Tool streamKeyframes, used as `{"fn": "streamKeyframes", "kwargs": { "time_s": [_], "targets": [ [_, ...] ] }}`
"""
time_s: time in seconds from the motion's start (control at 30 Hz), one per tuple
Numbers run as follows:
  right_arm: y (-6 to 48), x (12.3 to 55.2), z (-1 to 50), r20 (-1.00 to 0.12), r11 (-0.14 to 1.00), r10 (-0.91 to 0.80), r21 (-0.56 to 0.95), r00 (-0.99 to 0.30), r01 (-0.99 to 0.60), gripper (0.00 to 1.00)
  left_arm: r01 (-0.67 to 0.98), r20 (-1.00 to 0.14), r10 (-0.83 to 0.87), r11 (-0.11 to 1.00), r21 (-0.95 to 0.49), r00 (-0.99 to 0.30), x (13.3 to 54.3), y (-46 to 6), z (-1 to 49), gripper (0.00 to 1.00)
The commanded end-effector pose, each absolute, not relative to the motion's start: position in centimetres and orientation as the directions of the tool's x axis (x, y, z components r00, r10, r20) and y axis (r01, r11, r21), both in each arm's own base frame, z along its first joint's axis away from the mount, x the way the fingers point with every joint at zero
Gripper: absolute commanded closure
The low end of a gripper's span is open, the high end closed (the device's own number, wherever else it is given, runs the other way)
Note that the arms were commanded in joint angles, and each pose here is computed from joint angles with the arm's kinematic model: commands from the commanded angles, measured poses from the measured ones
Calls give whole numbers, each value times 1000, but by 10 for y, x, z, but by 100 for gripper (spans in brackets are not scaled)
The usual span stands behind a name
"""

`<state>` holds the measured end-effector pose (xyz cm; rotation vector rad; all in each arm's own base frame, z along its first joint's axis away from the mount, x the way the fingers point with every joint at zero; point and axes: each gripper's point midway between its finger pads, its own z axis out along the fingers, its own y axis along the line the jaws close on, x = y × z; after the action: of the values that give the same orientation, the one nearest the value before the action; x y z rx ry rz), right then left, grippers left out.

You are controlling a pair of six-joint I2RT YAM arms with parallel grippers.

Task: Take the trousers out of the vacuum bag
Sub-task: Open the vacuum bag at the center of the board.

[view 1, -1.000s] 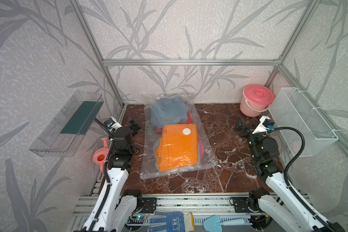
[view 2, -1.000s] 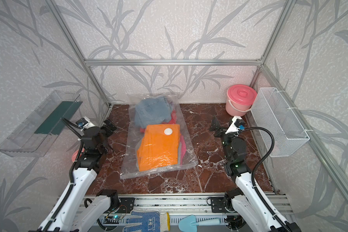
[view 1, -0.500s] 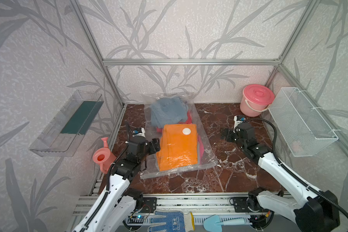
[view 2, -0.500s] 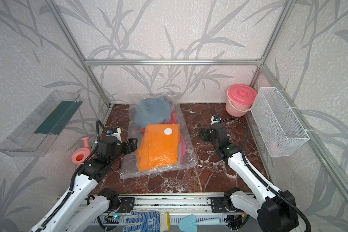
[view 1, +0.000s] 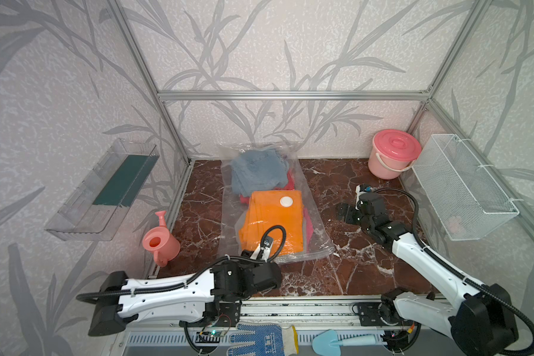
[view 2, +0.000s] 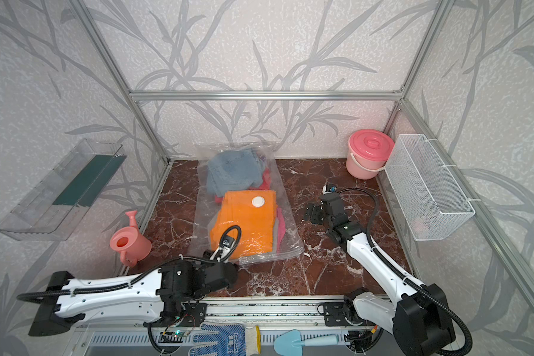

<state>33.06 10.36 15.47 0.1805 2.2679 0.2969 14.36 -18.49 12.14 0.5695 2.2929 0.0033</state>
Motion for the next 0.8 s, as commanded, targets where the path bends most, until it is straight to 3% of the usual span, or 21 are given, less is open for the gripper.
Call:
{"fn": "streamKeyframes", "kwargs": {
  "time_s": [0.0,0.33,0.6,0.77],
  "targets": [
    [103,329,156,-727,953,257,300,-637,41,1,342,-722,382,916,212,-577,143,-181,126,20],
    [104,325,156,-725,948,266,316,-635,38,1,446,-635,504,854,267,-585,129,-191,84,16],
    [103,320,154,-718,940,289,340,-633,43,1,282,-614,562,821,497,-555,151,-191,80,13],
    [101,317,153,-714,938,293,345,-636,44,1,185,-637,547,818,545,-543,157,-189,91,19]
  ]
}}
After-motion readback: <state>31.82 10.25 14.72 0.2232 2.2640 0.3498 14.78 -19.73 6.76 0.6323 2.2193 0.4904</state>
